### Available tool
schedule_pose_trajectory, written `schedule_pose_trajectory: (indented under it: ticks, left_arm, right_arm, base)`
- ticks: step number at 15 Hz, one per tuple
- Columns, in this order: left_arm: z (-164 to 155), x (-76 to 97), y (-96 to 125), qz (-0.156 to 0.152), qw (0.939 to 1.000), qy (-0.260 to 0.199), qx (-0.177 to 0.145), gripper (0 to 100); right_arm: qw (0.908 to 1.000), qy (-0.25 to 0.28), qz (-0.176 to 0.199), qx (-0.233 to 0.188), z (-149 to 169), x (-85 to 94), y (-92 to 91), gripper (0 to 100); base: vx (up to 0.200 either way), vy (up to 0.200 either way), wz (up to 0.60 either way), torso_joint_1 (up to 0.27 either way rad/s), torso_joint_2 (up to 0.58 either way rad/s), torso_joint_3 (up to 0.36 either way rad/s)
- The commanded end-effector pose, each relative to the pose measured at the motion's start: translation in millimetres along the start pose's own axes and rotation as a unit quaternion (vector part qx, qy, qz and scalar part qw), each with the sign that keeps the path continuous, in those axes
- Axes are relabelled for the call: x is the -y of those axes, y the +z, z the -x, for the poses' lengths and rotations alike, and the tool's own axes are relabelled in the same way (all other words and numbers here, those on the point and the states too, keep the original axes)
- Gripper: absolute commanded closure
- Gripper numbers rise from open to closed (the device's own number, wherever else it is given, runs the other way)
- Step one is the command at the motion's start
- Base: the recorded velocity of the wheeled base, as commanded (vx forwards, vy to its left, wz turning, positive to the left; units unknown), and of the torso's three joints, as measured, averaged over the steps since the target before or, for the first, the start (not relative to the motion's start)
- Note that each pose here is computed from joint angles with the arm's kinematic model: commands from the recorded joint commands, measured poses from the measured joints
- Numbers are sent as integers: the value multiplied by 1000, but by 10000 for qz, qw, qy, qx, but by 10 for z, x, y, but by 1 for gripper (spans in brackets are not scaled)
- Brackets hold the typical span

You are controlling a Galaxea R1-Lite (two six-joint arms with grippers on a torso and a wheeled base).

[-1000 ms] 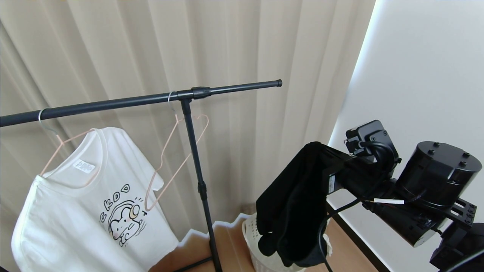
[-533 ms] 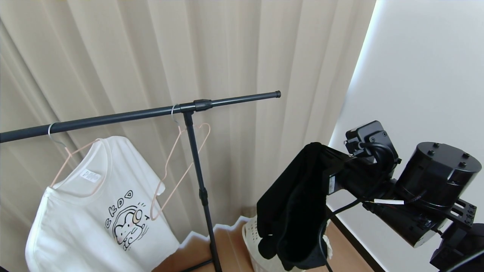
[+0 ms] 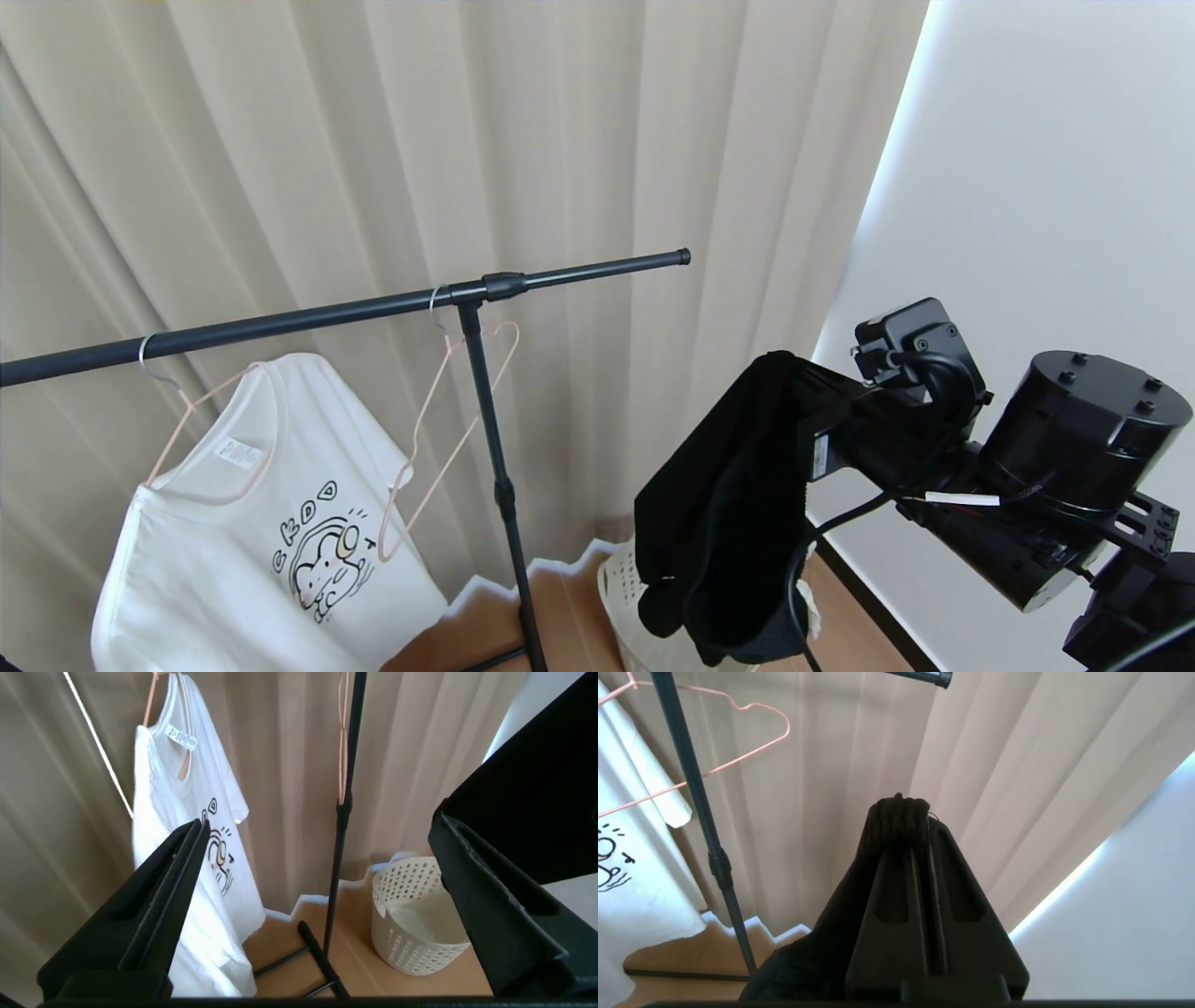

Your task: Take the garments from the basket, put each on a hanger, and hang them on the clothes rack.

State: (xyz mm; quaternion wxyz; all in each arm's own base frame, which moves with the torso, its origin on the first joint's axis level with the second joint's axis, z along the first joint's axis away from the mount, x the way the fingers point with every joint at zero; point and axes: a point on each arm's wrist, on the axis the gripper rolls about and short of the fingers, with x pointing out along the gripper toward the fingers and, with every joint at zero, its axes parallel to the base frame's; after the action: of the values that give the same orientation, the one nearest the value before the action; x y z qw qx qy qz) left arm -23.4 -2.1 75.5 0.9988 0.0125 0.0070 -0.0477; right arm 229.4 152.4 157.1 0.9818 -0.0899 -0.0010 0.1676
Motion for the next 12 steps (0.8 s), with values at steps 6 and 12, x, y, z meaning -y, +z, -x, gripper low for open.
schedule_pose_trajectory:
  ticks: [6,12]
  left_arm:
    - [0,-1,0,14,10000,16,-1,0]
    - [0,-1,0,14,10000,16,-1,0]
  right_arm:
    - [9994,-28,-31,340,-25,-9,5,100]
    - [9993,-123,-2,339,-16,73,-13,100]
  base:
    - [0,0,0,31,-69,-33]
    - [0,0,300,1,1,0]
